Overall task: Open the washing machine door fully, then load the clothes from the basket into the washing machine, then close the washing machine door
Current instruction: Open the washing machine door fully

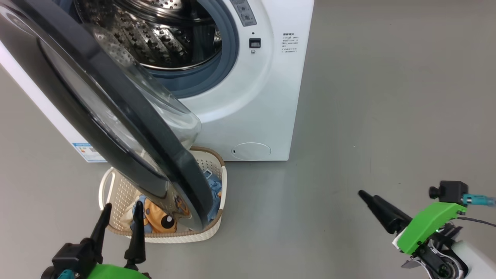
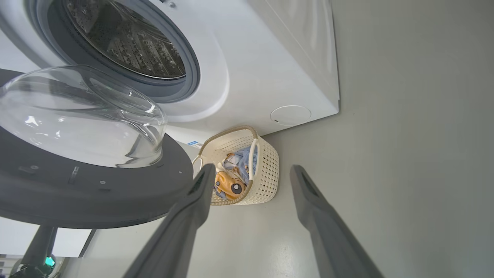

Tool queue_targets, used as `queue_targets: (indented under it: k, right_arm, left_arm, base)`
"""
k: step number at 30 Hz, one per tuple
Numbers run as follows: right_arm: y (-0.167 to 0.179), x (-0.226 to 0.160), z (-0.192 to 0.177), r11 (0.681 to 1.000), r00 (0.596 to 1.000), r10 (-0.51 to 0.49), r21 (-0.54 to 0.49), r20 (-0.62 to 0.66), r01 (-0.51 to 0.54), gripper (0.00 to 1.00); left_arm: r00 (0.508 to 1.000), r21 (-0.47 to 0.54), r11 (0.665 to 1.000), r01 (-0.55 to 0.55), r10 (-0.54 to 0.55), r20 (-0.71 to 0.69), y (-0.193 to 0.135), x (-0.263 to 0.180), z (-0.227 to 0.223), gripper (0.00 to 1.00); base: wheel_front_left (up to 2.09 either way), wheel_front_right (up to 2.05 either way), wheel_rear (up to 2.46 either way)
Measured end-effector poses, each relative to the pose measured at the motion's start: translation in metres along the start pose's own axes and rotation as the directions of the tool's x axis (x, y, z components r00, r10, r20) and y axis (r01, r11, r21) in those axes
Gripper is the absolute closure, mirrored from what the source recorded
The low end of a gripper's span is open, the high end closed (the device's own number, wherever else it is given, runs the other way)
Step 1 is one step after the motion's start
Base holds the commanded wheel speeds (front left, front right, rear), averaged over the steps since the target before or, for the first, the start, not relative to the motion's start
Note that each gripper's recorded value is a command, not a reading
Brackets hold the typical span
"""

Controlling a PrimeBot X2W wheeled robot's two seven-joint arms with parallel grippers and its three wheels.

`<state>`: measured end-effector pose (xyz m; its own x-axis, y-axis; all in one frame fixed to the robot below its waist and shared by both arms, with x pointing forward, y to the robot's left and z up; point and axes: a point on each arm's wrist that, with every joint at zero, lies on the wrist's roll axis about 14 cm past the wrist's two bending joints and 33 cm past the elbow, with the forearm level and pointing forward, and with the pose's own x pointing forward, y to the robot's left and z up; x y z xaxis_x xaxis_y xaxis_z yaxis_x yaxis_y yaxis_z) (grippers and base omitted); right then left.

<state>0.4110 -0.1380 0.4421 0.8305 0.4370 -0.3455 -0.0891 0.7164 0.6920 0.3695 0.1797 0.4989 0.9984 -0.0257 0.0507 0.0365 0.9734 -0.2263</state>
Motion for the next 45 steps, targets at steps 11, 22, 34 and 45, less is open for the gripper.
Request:
queue_targets:
  k: [11,22,34,45]
  right_arm:
    - [-0.043,-0.020,0.018,0.966,0.979,-0.103,-0.217,0.173,0.140,0.00]
    - [-0.040,-0.017,0.057,0.917,0.951,-0.081,-0.351,0.297,0.188,0.00]
    - [-0.019,-0.027,0.084,0.857,0.888,-0.014,-0.452,0.460,0.247,0.00]
    - [-0.031,-0.036,0.059,0.843,0.892,-0.065,-0.454,0.448,0.289,0.00]
  left_arm:
    - [1.000,-0.002,1.000,0.006,-0.006,-0.017,-0.002,-0.003,-0.006,0.00]
    - [1.000,0.001,1.000,-0.001,0.001,-0.026,0.001,-0.002,-0.008,0.00]
    - [0.999,0.010,1.000,-0.018,0.018,-0.030,0.007,-0.001,-0.010,0.00]
    - [0.999,0.013,1.000,-0.028,0.028,-0.018,0.010,-0.003,-0.005,0.00]
  base:
    - [0.00,0.00,0.00]
    - [0.00,0.00,0.00]
    - [0.00,0.00,0.00]
    - [0.00,0.00,0.00]
